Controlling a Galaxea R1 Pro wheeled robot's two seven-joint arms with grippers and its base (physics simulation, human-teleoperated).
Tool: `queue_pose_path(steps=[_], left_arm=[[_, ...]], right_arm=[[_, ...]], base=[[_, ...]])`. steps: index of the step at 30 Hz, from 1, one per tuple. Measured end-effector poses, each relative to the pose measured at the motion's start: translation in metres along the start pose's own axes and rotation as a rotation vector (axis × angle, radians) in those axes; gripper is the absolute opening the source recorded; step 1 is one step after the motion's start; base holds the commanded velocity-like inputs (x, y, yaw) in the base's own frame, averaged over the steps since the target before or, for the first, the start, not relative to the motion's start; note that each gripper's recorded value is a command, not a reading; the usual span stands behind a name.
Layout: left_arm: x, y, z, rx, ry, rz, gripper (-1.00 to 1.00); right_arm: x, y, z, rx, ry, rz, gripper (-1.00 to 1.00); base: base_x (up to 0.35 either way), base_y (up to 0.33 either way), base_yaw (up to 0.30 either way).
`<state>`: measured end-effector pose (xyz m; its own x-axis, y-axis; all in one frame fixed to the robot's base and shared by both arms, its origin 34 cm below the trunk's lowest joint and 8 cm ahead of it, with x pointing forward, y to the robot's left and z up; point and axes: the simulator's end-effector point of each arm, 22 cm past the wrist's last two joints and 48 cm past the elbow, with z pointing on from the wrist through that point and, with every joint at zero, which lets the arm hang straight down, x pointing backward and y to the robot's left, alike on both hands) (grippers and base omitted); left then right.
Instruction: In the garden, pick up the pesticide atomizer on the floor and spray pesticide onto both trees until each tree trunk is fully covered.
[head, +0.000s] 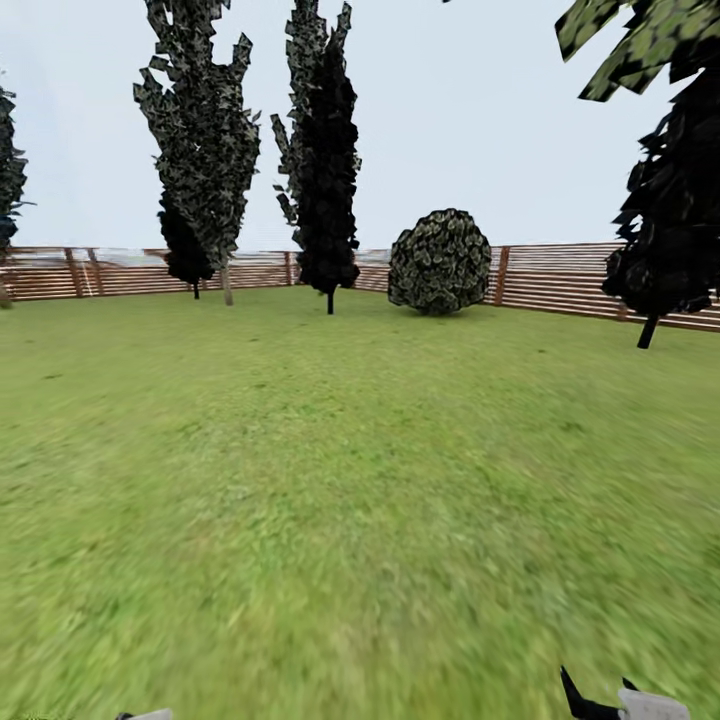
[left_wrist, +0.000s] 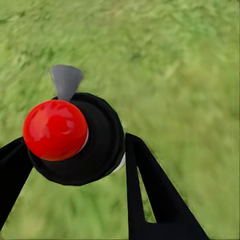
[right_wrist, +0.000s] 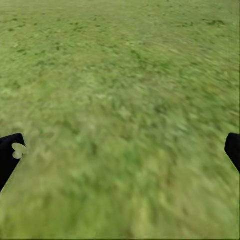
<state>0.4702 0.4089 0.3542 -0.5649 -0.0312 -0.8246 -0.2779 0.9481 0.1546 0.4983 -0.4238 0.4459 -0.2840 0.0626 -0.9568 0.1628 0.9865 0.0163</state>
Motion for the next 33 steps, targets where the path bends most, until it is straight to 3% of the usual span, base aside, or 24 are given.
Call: queue_pose_path(steps=[18,33], left_arm=[[-0.0011,0.0010,0.0000,-0.004,-0.003,-0.001,-1.00],[0.0028,-0.0001,-0.0001,-0.005,0.006,0.003,-1.00]], right_arm=[[-0.0009,0.0019,0.0002,-0.002,-0.003,0.002,1.00],[0.0028,0.0017,0.0000,-0.002,0.006,0.001,1.00]], base=[[0.161,0.296,0.264],[0.005,0.020,0.280]])
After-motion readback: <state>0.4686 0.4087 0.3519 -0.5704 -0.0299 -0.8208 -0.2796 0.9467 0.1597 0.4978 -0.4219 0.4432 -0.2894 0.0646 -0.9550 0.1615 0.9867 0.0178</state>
